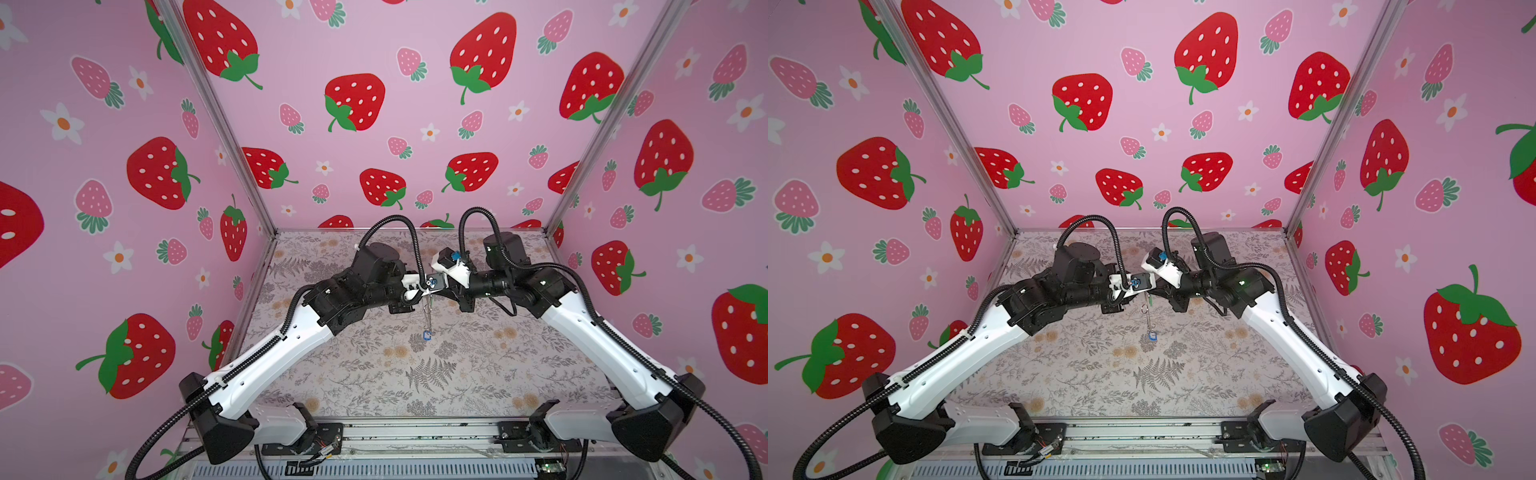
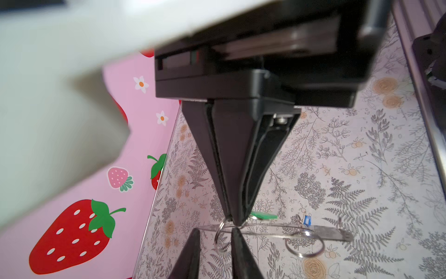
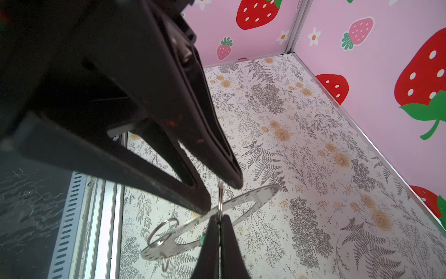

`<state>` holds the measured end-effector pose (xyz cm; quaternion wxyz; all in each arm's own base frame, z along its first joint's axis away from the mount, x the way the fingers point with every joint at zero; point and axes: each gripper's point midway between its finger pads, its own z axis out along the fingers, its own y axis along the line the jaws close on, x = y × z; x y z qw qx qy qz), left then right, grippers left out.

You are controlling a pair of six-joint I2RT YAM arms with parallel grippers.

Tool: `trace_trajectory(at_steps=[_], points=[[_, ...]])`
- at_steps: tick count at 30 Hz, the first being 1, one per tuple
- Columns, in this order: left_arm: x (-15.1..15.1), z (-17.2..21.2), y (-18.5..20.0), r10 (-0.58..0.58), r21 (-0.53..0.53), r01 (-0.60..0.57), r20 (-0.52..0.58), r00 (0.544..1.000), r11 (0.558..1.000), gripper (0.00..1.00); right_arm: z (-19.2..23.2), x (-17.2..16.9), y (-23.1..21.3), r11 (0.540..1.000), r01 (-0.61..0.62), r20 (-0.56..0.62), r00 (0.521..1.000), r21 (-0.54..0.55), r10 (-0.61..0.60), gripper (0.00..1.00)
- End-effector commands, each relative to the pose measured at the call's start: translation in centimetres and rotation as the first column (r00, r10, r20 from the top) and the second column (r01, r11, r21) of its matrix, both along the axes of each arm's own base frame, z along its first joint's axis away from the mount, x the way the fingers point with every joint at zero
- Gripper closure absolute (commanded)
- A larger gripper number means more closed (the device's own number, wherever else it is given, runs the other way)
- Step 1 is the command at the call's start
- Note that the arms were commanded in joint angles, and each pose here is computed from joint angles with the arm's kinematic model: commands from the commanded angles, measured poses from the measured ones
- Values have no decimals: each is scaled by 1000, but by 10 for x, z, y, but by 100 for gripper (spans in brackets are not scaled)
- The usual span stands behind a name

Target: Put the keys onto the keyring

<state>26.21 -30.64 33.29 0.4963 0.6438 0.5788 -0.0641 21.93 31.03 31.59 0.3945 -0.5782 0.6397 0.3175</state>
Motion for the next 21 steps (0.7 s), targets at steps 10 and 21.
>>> trace_trajectory(at_steps=[10,21], points=[[-4,9,-5,-35,-5,35,10,999,999,81,25,-10,3,997,-49,68,997,63,44,98],[-3,5,-6,-40,5,40,1,999,999,91,26,-13,4,996,-62,81,995,71,56,98]])
